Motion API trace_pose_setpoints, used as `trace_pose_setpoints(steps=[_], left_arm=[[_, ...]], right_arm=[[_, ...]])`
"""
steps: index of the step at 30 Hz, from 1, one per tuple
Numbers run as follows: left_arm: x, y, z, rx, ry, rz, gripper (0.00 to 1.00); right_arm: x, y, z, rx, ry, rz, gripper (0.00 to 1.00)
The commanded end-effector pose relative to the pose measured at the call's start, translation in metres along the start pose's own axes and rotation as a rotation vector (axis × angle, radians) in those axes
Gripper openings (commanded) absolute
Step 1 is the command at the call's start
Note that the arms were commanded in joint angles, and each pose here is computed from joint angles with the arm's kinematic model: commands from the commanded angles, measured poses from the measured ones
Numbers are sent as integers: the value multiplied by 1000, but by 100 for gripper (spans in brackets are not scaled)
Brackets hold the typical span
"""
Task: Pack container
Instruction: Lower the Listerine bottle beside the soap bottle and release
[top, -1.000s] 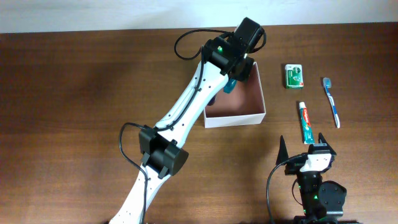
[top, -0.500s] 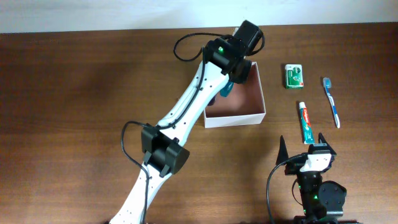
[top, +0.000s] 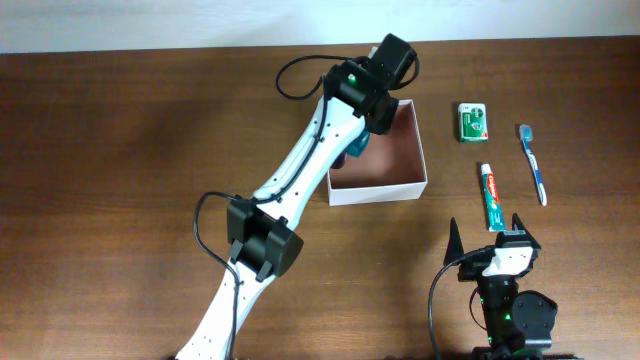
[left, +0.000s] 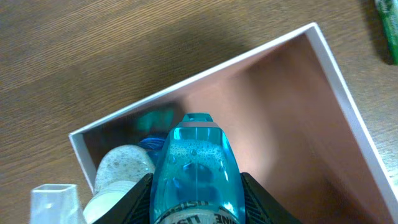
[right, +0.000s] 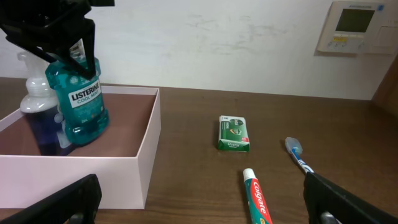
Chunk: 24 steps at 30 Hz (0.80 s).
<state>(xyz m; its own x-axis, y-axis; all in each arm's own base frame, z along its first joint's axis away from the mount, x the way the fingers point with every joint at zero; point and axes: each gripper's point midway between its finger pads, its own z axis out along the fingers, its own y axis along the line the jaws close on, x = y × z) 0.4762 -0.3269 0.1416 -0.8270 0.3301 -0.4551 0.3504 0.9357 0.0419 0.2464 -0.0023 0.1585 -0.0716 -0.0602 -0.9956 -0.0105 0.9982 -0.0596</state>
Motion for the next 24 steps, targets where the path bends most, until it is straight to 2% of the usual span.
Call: trace_pose_setpoints(steps=[1, 7, 10, 24], left_arm=[[-11, 18, -6, -21, -31, -39, 26], [-10, 17, -6, -7, -28, -42, 26], [-10, 16, -6, -3, -27, -41, 38], [-10, 15, -6, 4, -26, -41, 39]], right_arm=[[1, 3, 0, -14, -2, -4, 99], [1, 3, 0, -14, -2, -4, 99], [1, 3, 0, -14, -2, -4, 99], [1, 3, 0, -14, -2, -4, 99]])
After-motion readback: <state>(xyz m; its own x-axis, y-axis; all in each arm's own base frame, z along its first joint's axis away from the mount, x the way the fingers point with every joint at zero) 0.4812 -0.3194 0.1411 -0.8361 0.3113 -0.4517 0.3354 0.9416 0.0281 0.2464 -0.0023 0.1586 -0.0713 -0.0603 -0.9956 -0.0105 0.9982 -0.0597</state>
